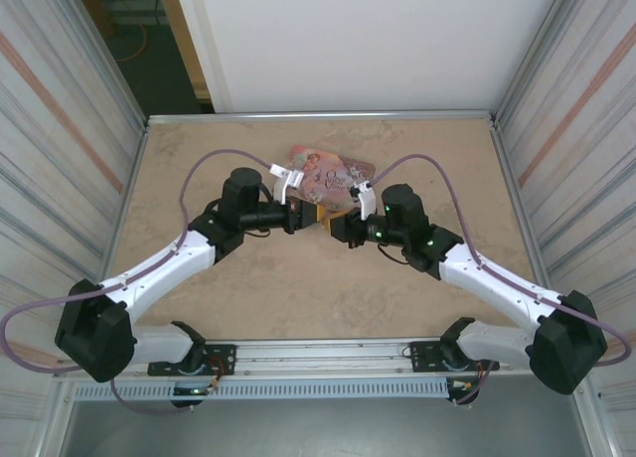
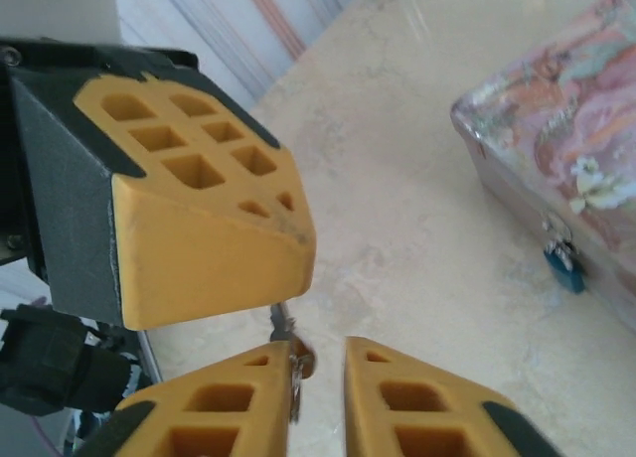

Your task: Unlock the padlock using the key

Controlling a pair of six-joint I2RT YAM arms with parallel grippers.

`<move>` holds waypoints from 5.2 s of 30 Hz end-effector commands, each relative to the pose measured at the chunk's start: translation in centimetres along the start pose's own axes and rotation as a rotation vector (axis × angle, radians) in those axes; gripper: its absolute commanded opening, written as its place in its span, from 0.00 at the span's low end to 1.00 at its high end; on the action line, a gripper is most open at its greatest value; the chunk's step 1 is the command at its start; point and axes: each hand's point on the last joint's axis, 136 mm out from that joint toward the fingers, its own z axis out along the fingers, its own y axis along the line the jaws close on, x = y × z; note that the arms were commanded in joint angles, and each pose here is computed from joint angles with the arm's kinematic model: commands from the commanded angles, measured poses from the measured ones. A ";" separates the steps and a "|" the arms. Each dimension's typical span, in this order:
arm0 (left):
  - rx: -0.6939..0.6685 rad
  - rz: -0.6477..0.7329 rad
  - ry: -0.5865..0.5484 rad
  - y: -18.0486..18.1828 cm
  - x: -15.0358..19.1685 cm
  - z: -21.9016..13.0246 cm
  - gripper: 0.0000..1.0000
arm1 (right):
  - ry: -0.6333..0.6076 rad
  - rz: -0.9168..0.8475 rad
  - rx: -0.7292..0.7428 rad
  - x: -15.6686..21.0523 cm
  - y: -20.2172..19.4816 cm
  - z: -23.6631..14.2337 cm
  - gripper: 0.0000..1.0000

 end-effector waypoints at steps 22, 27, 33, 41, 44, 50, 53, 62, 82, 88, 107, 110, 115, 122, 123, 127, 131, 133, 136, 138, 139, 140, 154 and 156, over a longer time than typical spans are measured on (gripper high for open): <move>0.017 0.045 -0.055 -1.9 -1.5 -1.6 0.00 | -0.032 0.051 -0.223 -1.1 2.6 0.3 0.33; 0.017 0.045 -0.055 -1.9 -1.5 -1.6 0.00 | -0.017 0.058 -0.219 -0.8 2.5 0.8 0.28; 0.024 0.045 -0.051 -2.0 -1.4 -1.5 0.00 | -0.023 0.055 -0.216 -1.0 2.5 0.9 0.24; 0.023 0.048 -0.054 -2.1 -1.5 -1.6 0.00 | -0.029 0.050 -0.207 -1.2 2.4 0.6 0.08; 0.017 0.050 -0.062 -2.0 -1.6 -1.7 0.00 | -0.029 0.050 -0.194 -1.0 2.1 0.4 0.00; -0.019 0.048 -0.113 -1.4 -2.3 -2.9 0.24 | -0.018 0.037 -0.125 -0.7 1.1 -0.1 0.00; -0.061 0.047 -0.154 -0.7 -2.7 -4.2 0.31 | 0.007 0.034 -0.060 -0.1 -0.1 -0.3 0.00; -0.409 0.051 -0.224 5.4 -0.4 -8.6 0.74 | 0.065 0.085 0.143 1.1 -5.8 -0.3 0.00; -0.578 -0.047 -0.160 12.6 7.8 -8.9 0.97 | -0.030 0.302 0.103 -1.6 -12.5 2.8 0.00; -0.505 -0.050 -0.064 12.9 8.5 -6.3 0.93 | -0.032 0.334 0.101 -1.5 -13.6 4.1 0.00; -0.439 0.006 0.027 15.8 7.3 -0.5 0.85 | 0.096 0.411 0.188 3.1 -16.9 5.8 0.00; -0.435 0.032 0.033 16.2 6.9 0.2 0.83 | 0.127 0.431 0.204 4.3 -17.0 5.7 0.00; -0.411 0.065 0.031 16.5 6.4 1.2 0.81 | 0.162 0.454 0.203 6.1 -16.2 5.7 0.00; -0.394 0.090 0.038 17.3 6.3 2.5 0.76 | 0.173 0.462 0.200 6.9 -15.5 5.8 0.00; -0.390 0.095 0.040 17.4 6.2 2.7 0.76 | 0.172 0.460 0.199 6.8 -15.4 5.8 0.00; -0.384 0.110 0.040 17.9 5.9 3.5 0.75 | 0.176 0.454 0.203 6.7 -15.4 5.8 0.00; -0.393 0.125 0.032 18.7 5.5 4.1 0.74 | 0.177 0.450 0.207 6.6 -15.5 5.8 0.00; -0.403 0.129 0.028 19.2 5.4 4.4 0.74 | 0.177 0.449 0.208 6.6 -15.5 5.8 0.00; -0.404 0.132 0.022 19.8 5.1 4.9 0.73 | 0.180 0.445 0.210 6.6 -15.5 5.9 0.00; -0.402 0.132 0.017 20.1 4.9 5.0 0.73 | 0.187 0.444 0.210 6.6 -15.4 6.0 0.00; -0.402 0.135 0.016 20.2 4.9 5.0 0.73 | 0.189 0.441 0.212 6.6 -15.3 6.0 0.00; -0.405 0.137 0.014 20.4 4.8 5.0 0.73 | 0.193 0.438 0.216 6.5 -15.3 6.0 0.00; -0.359 0.113 0.019 21.0 5.1 5.2 0.71 | 0.191 0.415 0.232 6.1 -15.1 6.4 0.00; -0.347 0.109 0.020 21.0 5.1 5.5 0.70 | 0.197 0.414 0.232 6.2 -15.1 6.5 0.00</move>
